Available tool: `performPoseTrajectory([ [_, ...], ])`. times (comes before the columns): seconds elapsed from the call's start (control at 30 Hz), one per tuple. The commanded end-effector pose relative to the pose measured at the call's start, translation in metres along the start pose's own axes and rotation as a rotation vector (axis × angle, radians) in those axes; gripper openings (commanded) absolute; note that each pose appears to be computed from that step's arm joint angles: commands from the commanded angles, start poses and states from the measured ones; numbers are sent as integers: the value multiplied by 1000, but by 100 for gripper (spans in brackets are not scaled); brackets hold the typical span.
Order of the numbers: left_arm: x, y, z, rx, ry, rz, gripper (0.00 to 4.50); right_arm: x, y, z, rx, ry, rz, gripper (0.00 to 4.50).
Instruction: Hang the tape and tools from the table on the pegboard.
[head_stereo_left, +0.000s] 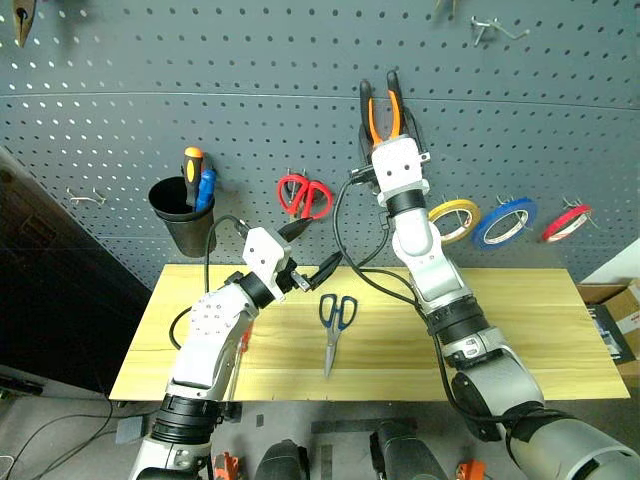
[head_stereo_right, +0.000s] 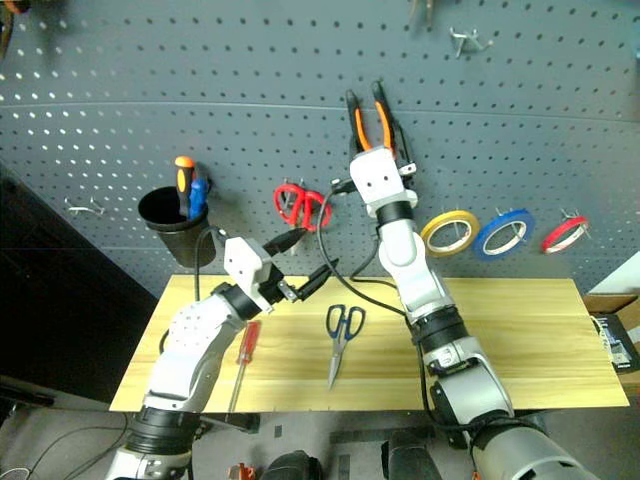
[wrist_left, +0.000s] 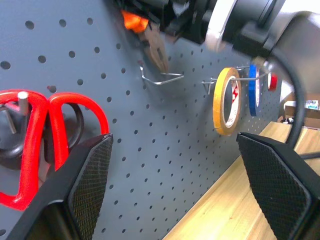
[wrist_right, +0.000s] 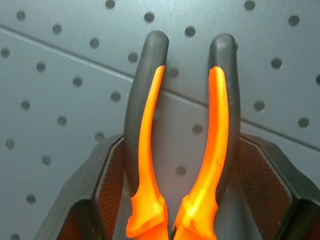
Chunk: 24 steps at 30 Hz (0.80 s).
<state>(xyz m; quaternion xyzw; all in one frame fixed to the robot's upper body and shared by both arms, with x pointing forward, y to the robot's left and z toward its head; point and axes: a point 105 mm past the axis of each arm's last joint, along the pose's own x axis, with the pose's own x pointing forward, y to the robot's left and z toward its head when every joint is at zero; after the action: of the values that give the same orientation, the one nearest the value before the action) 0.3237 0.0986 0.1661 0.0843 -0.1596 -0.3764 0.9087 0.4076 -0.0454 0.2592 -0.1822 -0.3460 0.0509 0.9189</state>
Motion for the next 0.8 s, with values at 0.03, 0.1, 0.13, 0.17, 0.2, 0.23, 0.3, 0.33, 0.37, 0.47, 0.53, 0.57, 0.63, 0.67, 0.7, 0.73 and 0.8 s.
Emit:
performPoseTrajectory([
  [0.03,2,1,12,33,-47,6,422,-7,-6,-12,-15,22,-16,302],
  [0.1,2,2,12,33,-47,12,422,-15,-7,-18,-7,45,-19,302],
  [0.13,2,3,11,32,-46,15,422,-17,-7,-19,-5,52,-19,302],
  [0.17,2,3,11,29,-45,19,422,-20,-8,-21,5,67,-23,302],
  [0.2,3,4,10,24,-44,22,422,-23,-8,-23,9,83,-24,302],
  [0.23,3,4,10,19,-44,26,422,-26,-7,-26,12,101,-21,302],
  [0.3,4,3,9,11,-42,25,422,-32,-5,-30,41,137,-1,302],
  [0.33,5,2,8,8,-39,23,422,-35,-6,-30,60,150,6,302],
  [0.37,5,2,7,7,-35,20,422,-37,-6,-31,84,171,10,302],
  [0.47,5,1,1,-5,-2,8,422,-44,-7,-33,142,235,37,391],
  [0.53,4,-3,-8,-21,41,-7,422,-53,-2,-39,163,314,99,448],
  [0.57,3,-5,-12,-22,63,-14,422,-59,0,-42,182,355,133,448],
  [0.63,2,-9,-20,-42,109,-30,422,-76,1,-47,186,439,201,448],
  [0.67,1,-11,-25,-59,133,-34,422,-84,-3,-46,197,459,209,448],
  [0.7,0,-13,-29,-70,162,-45,422,-91,-6,-45,195,482,224,448],
  [0.73,-1,-15,-33,-69,188,-55,422,-98,-8,-45,193,508,248,448],
  [0.8,-4,-17,-41,-60,240,-67,422,-110,-12,-42,203,541,272,448],
])
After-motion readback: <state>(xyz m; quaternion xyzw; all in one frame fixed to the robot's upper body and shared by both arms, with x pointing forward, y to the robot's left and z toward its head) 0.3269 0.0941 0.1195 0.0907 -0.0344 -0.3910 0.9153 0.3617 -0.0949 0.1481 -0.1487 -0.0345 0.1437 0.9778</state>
